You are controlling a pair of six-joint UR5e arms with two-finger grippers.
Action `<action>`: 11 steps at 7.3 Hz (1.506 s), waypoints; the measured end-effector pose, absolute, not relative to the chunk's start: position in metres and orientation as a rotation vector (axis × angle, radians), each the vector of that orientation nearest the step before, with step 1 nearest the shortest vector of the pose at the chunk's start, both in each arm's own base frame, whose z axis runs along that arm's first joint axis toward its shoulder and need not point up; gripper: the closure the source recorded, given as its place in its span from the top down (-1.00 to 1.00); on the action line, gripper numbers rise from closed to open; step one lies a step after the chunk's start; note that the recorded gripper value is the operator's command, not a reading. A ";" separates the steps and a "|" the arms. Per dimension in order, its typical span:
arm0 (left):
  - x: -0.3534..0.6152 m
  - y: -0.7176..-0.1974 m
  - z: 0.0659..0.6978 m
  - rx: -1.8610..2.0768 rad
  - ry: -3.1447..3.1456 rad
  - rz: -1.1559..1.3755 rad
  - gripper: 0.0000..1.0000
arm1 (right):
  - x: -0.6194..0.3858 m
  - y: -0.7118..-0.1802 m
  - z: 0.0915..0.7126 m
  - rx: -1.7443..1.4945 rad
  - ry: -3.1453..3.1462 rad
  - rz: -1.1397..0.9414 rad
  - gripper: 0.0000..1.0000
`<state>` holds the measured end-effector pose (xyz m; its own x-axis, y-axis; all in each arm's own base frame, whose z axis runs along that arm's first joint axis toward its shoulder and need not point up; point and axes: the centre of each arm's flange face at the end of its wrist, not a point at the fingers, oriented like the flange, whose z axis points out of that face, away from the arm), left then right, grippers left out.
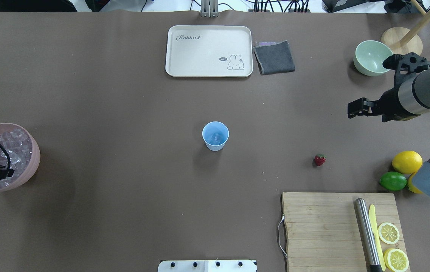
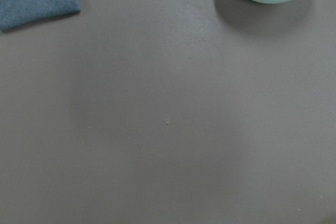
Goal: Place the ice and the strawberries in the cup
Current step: 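Lower the left gripper into the ice and grasp another cube, then carry the second ice cube with the left gripper to the cup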
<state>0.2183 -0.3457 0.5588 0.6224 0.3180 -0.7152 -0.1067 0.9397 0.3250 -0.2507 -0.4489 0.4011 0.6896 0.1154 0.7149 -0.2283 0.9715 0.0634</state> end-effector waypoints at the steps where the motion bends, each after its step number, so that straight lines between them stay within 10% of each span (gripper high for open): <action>1: 0.218 -0.349 0.554 0.262 0.883 0.247 -1.00 | -0.251 -0.449 0.401 0.152 -0.788 0.193 1.00; 11: 0.226 -0.475 0.390 0.290 1.140 0.164 -1.00 | -0.252 -0.449 0.399 0.153 -0.790 0.191 1.00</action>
<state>0.2255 -0.4748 0.3897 0.4114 0.2748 -0.8690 0.0189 0.9507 0.3096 -0.2522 -0.4486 0.3993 0.6880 0.1127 0.7169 -0.2266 0.9718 0.0647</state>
